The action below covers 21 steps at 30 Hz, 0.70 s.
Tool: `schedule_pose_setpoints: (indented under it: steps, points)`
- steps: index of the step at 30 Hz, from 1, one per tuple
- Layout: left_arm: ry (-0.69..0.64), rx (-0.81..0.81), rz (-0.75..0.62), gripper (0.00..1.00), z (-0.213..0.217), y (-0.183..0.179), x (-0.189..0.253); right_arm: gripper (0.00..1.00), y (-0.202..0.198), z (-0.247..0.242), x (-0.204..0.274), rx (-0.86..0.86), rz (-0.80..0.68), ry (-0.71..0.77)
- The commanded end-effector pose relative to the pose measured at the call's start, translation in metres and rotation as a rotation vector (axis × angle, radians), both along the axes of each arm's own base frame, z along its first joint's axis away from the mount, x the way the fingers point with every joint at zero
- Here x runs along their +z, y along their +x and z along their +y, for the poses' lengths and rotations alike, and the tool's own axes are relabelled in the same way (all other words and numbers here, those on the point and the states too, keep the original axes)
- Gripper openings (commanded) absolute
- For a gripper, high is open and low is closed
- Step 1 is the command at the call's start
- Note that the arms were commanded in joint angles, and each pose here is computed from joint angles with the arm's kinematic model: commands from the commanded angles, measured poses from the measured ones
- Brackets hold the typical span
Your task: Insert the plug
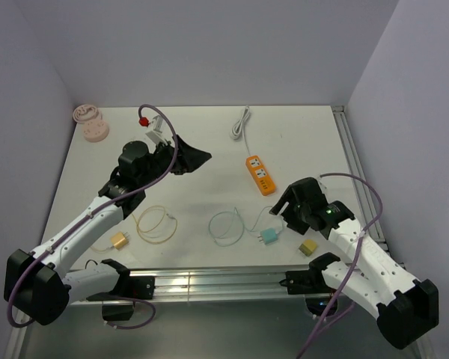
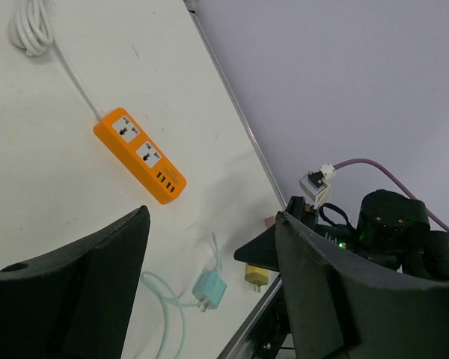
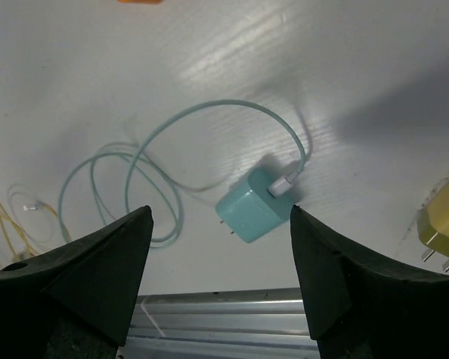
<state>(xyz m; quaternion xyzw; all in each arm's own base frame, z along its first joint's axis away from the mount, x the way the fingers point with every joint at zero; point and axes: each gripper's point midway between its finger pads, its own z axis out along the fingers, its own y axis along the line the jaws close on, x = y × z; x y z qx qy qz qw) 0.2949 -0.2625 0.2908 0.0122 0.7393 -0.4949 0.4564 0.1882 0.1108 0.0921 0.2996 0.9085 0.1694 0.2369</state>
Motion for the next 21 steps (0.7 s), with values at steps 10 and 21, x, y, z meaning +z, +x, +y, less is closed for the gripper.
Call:
schedule_pose_setpoints:
  steps: [10,21]
  points:
    - [0.008,0.073,-0.062,0.79,0.015,-0.001,0.018,0.79,-0.039,0.002,-0.036,-0.191,0.254,0.078]
    - [0.02,0.076,-0.069,0.8,0.017,-0.004,0.016,0.76,-0.033,0.016,-0.048,-0.242,0.308,0.088]
